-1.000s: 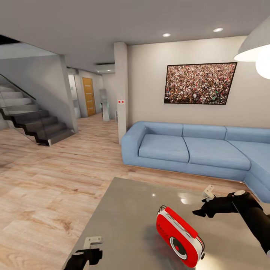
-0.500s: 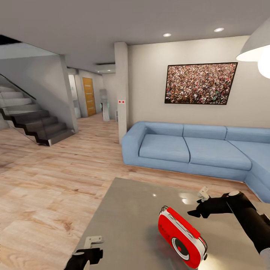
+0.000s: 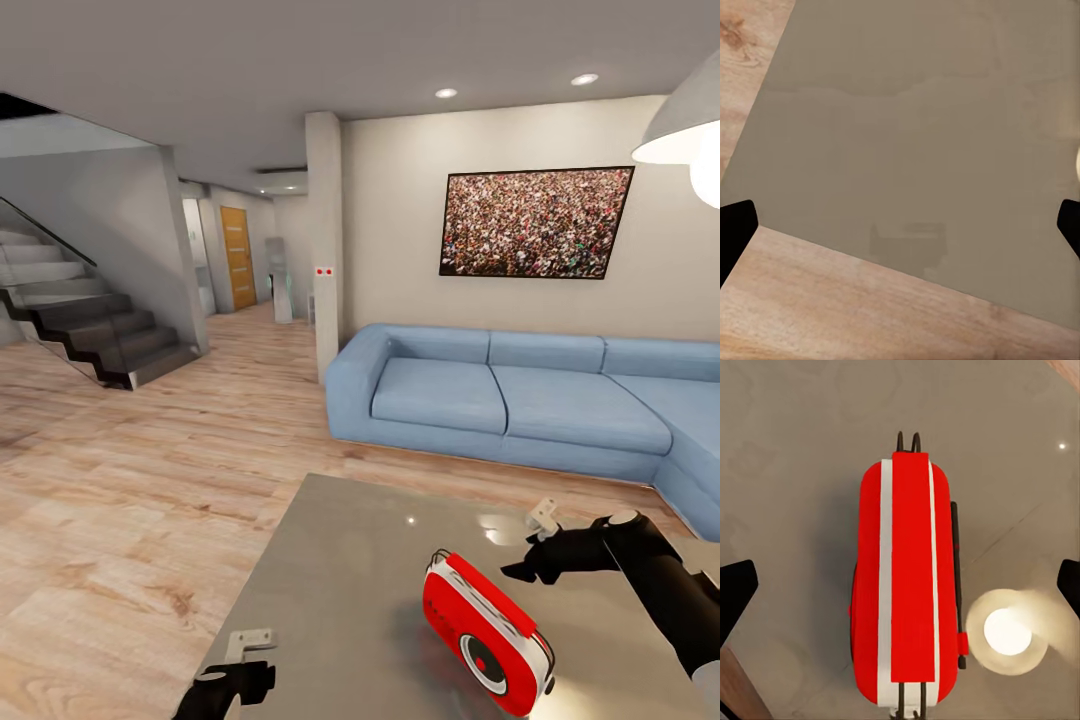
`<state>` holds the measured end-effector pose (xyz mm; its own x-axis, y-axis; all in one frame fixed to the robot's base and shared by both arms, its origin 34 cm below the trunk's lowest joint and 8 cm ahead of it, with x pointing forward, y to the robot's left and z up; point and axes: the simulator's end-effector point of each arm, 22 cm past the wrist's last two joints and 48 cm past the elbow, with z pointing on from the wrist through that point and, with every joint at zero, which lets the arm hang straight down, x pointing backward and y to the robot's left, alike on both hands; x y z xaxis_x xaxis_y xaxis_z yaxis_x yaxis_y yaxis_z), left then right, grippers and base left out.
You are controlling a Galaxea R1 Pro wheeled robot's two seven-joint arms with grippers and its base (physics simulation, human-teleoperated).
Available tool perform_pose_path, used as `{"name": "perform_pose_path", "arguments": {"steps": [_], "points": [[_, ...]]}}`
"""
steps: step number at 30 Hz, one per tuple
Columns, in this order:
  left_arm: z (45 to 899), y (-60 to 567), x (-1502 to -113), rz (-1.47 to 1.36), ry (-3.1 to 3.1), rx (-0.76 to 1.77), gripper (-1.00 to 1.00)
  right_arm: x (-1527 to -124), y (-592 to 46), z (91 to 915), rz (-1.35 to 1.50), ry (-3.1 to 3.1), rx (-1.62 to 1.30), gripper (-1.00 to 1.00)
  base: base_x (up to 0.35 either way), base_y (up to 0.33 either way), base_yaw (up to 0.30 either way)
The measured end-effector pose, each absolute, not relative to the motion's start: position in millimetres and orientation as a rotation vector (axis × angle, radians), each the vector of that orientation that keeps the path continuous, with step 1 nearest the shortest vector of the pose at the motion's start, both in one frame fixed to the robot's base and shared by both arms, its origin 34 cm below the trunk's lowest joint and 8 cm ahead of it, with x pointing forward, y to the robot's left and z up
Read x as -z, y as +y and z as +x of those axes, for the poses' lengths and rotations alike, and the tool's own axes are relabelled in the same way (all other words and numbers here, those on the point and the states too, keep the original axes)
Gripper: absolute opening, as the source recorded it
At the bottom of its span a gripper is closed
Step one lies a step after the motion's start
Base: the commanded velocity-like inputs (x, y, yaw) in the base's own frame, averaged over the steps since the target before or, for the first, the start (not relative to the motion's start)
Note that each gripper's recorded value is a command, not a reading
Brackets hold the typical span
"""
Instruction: Turn on the radio receiver that's on the table in the living room.
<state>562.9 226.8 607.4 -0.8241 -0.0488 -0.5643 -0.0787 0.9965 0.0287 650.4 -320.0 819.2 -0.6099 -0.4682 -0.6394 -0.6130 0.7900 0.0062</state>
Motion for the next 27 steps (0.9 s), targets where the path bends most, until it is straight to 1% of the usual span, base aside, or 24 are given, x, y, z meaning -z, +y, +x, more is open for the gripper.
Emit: {"name": "perform_pose_path", "arguments": {"steps": [4,10,21,27], "points": [[562.8,227.0,-607.4,-0.089,2.541,-0.069,1.0,-819.0,-320.3,650.4,-0.799,2.339,-0.295,1.0,0.0,-0.024,0.0],[562.7,227.1,-607.3,-0.09,2.541,-0.07,1.0,-818.4,-320.3,650.1,-0.803,2.34,-0.292,1.0,0.0,-0.107,0.0],[562.5,225.6,-607.2,-0.089,2.542,-0.067,1.0,-817.5,-317.5,648.4,-0.813,2.342,-0.302,1.0,0.0,-0.005,0.0],[562.7,226.0,-607.3,-0.09,2.541,-0.063,1.0,-807.2,-303.0,641.9,-0.885,2.355,-0.303,1.0,0.0,0.0,0.0]]}}
